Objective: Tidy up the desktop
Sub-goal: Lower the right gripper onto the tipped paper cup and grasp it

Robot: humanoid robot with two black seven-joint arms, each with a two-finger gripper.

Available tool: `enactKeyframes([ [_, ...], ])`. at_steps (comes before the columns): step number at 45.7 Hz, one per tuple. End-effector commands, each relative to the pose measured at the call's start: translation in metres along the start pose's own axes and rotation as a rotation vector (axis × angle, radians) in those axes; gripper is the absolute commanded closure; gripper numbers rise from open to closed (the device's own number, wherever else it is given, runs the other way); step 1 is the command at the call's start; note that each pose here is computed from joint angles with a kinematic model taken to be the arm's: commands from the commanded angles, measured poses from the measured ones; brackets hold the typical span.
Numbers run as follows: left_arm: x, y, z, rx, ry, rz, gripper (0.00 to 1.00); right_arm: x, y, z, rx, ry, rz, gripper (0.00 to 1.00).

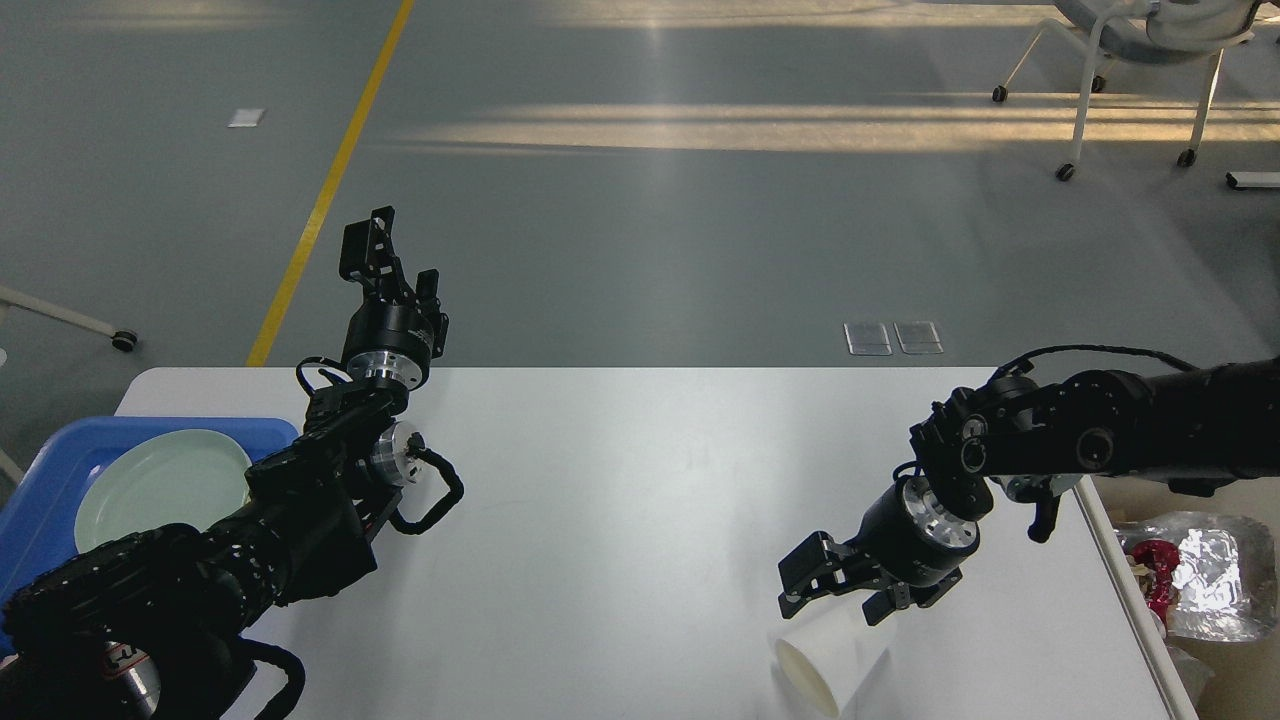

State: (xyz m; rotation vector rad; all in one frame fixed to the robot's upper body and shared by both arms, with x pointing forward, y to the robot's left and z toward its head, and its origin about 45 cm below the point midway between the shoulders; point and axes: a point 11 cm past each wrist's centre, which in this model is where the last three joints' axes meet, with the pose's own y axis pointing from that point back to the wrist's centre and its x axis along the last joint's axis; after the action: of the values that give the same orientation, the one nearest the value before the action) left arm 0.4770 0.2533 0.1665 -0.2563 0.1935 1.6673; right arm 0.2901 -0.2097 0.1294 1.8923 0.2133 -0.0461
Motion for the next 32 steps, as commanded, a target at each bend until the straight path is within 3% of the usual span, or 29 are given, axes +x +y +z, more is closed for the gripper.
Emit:
enactKeyframes([
  [1,0.0,0.0,0.0,0.0,0.0,0.0,0.02,-0.012,-0.015,0.003,0.007,-0.015,-0.042,0.02],
  [32,0.0,0.0,0.0,0.0,0.0,0.0,0.02,-0.019,-0.04,0.039,-0.106,0.093,0.007,0.02],
])
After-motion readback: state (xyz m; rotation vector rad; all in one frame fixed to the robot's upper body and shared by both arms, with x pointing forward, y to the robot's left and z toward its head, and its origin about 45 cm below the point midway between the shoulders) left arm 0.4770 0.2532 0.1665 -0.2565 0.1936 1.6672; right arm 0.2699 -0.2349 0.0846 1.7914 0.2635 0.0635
